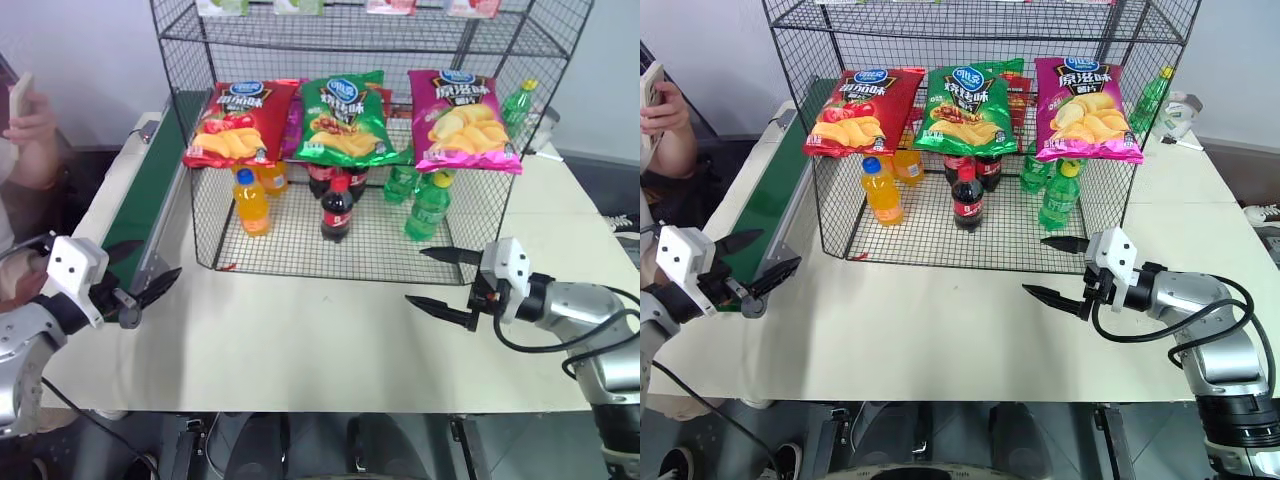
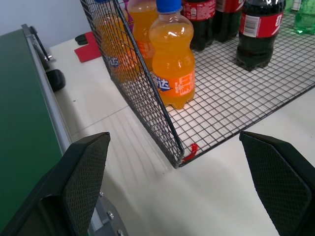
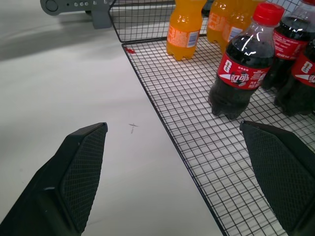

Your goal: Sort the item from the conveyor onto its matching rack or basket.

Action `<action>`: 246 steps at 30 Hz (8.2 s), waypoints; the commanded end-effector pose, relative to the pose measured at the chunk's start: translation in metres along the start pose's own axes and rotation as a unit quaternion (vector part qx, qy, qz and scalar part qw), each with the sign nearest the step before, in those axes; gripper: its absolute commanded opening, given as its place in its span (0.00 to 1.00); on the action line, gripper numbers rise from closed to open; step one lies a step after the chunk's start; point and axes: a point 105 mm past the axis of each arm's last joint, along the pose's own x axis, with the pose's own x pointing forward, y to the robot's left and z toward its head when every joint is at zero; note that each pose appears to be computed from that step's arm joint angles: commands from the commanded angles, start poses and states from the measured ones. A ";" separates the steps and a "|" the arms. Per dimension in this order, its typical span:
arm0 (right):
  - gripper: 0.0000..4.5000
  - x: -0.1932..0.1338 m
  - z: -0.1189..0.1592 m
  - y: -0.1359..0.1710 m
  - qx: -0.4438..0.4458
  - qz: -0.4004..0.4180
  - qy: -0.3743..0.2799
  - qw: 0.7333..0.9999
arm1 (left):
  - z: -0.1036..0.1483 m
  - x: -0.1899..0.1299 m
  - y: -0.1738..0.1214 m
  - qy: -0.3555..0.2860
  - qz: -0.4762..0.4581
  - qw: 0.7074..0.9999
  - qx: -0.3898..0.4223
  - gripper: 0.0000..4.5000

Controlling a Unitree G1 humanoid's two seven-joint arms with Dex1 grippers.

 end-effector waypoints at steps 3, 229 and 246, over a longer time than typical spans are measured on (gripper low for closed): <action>1.00 -0.004 0.004 -0.003 -0.020 -0.011 -0.005 1.000 | 0.008 0.002 0.003 -0.016 -0.001 1.000 0.024 1.00; 1.00 0.085 0.026 0.051 -0.032 0.240 -0.086 0.966 | -0.028 -0.104 0.056 0.166 0.148 0.864 0.452 1.00; 1.00 0.088 0.019 0.049 -0.034 0.213 -0.079 0.973 | -0.032 -0.085 0.065 0.150 0.136 0.872 0.445 1.00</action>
